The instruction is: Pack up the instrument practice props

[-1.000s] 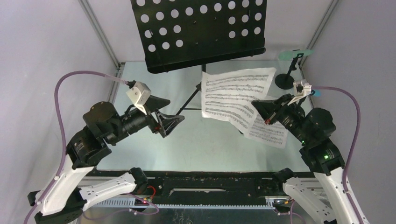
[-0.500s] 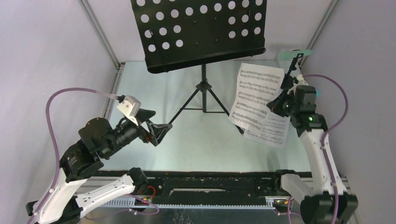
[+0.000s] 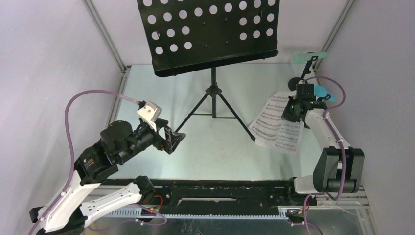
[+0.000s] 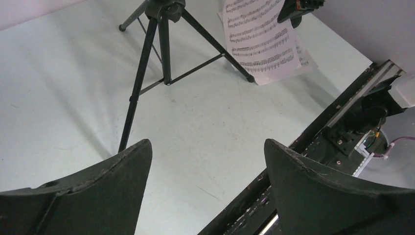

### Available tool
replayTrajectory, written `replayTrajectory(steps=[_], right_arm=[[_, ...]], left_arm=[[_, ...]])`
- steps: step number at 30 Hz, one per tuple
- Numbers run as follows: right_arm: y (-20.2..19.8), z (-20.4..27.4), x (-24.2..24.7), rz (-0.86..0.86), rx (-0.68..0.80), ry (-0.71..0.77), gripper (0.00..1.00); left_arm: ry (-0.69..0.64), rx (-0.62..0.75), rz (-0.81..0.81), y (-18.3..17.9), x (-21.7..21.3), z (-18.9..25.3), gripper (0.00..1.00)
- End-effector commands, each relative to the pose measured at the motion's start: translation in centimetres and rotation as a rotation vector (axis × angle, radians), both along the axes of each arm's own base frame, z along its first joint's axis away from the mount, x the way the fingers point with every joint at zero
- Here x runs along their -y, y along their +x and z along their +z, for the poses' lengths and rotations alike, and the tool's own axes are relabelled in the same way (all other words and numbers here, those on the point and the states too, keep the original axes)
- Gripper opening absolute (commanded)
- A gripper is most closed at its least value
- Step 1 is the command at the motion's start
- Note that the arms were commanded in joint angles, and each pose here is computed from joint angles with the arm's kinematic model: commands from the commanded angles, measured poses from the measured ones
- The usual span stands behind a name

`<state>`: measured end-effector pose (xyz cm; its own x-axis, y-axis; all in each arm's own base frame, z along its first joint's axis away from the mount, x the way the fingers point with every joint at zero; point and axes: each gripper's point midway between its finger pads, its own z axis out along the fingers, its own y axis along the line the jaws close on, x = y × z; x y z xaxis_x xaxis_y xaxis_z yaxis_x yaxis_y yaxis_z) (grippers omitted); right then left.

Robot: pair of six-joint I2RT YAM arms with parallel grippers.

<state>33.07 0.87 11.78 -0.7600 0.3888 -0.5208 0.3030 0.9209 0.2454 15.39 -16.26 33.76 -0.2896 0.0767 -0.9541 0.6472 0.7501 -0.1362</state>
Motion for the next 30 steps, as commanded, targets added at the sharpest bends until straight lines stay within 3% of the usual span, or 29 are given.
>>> replayTrajectory(steps=[1,22,30], right_arm=[[2.3,1.3,1.9,-0.025,0.053,-0.069,0.0],[0.9,-0.4,5.9,-0.022,-0.216,-0.282,0.0],[0.1,2.0,6.2,-0.024,-0.191,-0.299,0.0]], left_arm=[[0.011,-0.015,0.018,0.3,0.0,-1.0,0.92],[0.01,-0.043,-0.008,0.1,0.7,-1.7,0.92],[0.017,-0.054,-0.019,0.1,1.1,-1.8,0.92]])
